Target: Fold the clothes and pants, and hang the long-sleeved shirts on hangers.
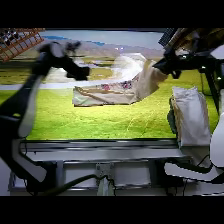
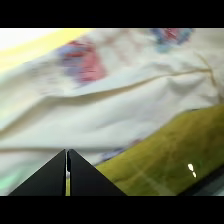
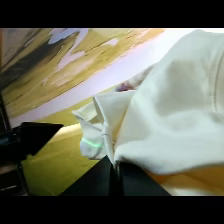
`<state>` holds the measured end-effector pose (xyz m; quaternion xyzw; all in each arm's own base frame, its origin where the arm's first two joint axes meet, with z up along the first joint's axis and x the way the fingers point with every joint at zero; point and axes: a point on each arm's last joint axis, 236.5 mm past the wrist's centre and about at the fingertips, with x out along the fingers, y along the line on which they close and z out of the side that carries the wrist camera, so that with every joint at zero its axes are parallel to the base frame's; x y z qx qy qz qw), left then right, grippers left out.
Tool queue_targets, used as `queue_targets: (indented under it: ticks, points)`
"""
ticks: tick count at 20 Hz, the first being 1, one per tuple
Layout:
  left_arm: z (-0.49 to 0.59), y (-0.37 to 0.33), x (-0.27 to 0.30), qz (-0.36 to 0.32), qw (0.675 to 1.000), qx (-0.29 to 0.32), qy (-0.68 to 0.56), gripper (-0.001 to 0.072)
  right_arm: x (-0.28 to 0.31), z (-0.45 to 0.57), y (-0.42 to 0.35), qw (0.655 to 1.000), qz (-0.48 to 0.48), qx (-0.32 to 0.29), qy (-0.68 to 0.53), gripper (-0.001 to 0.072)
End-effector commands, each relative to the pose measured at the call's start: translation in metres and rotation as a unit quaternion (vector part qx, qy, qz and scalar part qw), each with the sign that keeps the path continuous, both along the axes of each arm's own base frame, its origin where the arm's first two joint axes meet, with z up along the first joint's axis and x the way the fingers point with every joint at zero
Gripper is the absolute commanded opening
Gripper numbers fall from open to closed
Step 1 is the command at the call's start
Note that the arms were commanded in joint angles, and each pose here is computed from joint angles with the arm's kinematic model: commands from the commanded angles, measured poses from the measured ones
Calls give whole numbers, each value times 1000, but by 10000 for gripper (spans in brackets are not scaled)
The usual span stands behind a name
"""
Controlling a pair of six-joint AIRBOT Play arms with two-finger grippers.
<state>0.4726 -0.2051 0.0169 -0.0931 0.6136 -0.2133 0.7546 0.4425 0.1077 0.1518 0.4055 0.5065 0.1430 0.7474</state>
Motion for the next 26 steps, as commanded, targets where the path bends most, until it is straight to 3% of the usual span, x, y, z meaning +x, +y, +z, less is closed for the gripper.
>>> queue_targets:
  ticks: [1,11,19,21,23,26]
  points:
    - [27,81,-16,64,997,22,-20,6,9,8,70,999,23,13,-35,21]
    - [3,143,-165,174,983,23,-55,6,-19,-82,284,991,121,42,-29,22]
    - [23,146,-185,183,978,16,-98,6,-43,-178,351,981,183,61,-7,28]
    - [21,146,-184,186,978,16,-97,6,-35,-178,349,981,183,52,-31,136]
    - [19,146,-184,197,976,12,-94,6,-22,-173,345,984,163,58,-42,342]
    - [17,146,-184,198,976,11,-93,6,-9,-143,344,977,186,65,-81,350]
